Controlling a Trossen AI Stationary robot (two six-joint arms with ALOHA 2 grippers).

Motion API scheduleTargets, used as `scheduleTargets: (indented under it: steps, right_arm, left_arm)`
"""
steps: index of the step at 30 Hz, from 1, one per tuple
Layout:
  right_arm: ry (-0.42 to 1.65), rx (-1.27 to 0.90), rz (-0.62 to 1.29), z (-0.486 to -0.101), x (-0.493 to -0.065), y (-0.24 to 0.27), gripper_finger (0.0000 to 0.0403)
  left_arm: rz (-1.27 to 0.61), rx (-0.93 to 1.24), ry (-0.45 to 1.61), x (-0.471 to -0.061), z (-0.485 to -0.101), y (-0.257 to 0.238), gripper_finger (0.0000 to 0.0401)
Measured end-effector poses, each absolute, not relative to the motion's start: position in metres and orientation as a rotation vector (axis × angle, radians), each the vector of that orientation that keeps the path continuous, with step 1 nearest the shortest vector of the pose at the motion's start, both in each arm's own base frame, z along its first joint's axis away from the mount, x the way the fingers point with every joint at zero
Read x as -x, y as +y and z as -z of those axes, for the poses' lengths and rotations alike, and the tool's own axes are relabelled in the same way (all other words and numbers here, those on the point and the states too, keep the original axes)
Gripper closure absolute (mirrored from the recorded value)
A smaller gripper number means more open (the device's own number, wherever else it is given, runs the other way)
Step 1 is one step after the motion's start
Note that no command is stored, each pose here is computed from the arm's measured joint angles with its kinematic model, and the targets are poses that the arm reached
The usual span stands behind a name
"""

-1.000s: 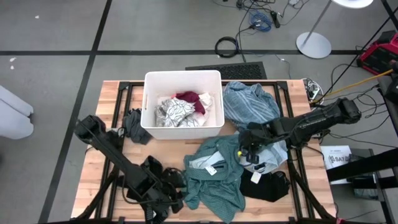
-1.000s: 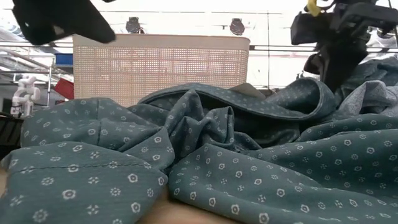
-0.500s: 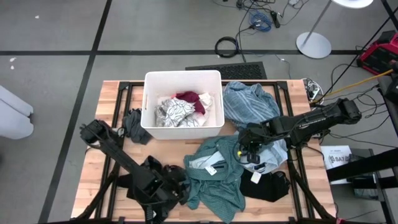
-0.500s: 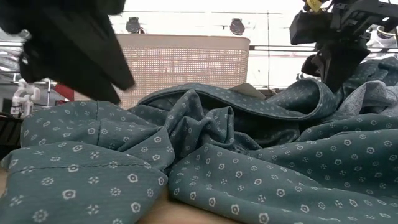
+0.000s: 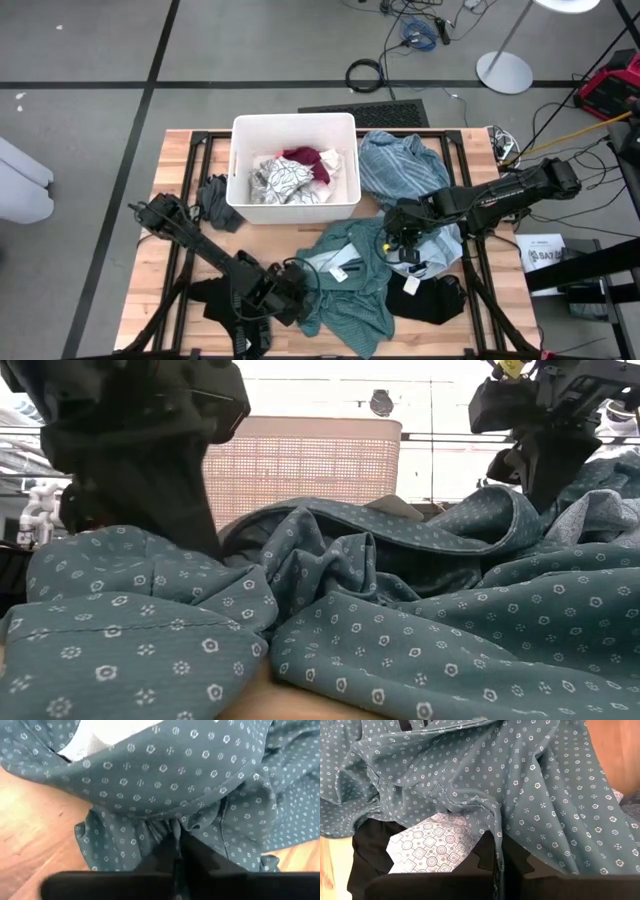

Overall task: Sort clothes
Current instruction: Fold the green polo shirt

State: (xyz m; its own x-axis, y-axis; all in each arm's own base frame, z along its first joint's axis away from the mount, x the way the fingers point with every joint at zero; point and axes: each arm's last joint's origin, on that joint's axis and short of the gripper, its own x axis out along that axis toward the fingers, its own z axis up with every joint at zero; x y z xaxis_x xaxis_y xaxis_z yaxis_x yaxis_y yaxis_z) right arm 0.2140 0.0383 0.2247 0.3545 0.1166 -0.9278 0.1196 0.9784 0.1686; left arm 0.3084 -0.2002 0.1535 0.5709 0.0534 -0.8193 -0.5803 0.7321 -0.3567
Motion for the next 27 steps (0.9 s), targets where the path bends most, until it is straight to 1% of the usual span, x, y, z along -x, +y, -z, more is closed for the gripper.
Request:
scheduleTargets:
  steps: [1, 4, 7, 9, 12, 17, 22, 27]
  right_arm:
    - [1.207, -0.224, 0.003, -0.225, -0.214, 0.038, 0.0403]
    - [1.195, -0.257, 0.021, -0.226, -0.215, 0.038, 0.0403]
    - [1.153, -0.285, 0.025, -0.236, -0.214, 0.038, 0.0403]
    - [1.092, -0.305, 0.017, -0.251, -0.214, 0.039, 0.0403]
    - [0.976, -0.32, -0.006, -0.282, -0.212, 0.038, 0.0403]
    - [0.753, -0.321, 0.0, -0.345, -0.198, 0.032, 0.0403]
    - [0.54, -0.31, 0.068, -0.408, -0.166, 0.019, 0.0403]
    - [0.319, -0.281, 0.173, -0.46, -0.123, 0.008, 0.0403]
  left_arm:
    - [-0.403, 0.666, 0.894, -0.308, -0.154, -0.201, 0.0386]
    - [-0.36, 0.645, 0.88, -0.31, -0.162, -0.203, 0.0394]
    - [-0.257, 0.588, 0.821, -0.312, -0.194, -0.206, 0.0396]
    - [-0.236, 0.542, 0.778, -0.308, -0.216, -0.204, 0.0397]
    - [-0.272, 0.483, 0.719, -0.296, -0.251, -0.194, 0.0398]
    - [-0.272, 0.503, 0.544, -0.266, -0.315, -0.168, 0.0399]
    - [-0.232, 0.482, 0.33, -0.228, -0.371, -0.146, 0.04]
    - [-0.259, 0.403, 0.092, -0.196, -0.414, -0.131, 0.04]
